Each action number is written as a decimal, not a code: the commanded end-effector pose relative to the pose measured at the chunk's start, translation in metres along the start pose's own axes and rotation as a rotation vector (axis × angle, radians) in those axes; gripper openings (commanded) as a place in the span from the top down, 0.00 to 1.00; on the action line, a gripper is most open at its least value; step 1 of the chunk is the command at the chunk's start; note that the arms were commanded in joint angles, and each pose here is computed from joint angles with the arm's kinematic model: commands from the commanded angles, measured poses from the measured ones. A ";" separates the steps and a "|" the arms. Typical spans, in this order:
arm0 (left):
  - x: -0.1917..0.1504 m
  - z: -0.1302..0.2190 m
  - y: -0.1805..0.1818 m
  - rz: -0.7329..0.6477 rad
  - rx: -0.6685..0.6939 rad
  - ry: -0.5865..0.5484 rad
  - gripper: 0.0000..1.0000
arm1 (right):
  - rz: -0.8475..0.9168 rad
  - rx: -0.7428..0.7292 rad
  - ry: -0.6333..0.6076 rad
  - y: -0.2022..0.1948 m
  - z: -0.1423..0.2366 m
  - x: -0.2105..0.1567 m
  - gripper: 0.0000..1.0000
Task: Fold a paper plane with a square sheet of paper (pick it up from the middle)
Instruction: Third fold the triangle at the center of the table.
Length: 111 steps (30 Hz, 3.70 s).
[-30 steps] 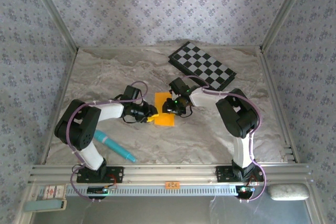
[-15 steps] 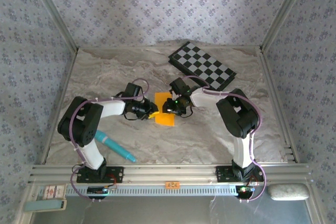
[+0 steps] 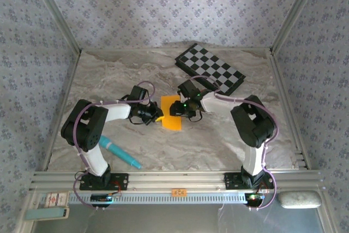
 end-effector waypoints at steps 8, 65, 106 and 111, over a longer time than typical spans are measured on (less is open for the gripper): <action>0.006 0.016 -0.018 0.069 -0.048 -0.055 0.98 | 0.414 -0.091 -0.314 0.014 0.066 0.021 0.20; 0.031 0.070 -0.015 0.085 -0.046 -0.203 0.64 | 1.037 0.060 -0.274 0.070 0.009 -0.056 0.99; 0.037 -0.014 0.021 -0.045 0.252 -0.022 0.96 | 0.595 -0.039 -0.201 0.042 -0.013 -0.034 1.00; 0.037 -0.014 0.021 -0.045 0.248 -0.021 0.96 | 0.593 -0.079 -0.194 0.038 -0.016 -0.032 1.00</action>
Point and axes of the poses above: each hand's point on the last joint's axis, 136 mm out from that joint toward the fingers, its own z axis back along the fingers, its own y axis along the line the jaws close on, x = y × z, the point moved 1 cm from there along z, back along the fingers, and after that the axes turned 5 degrees about z, right-handed, at the moved point
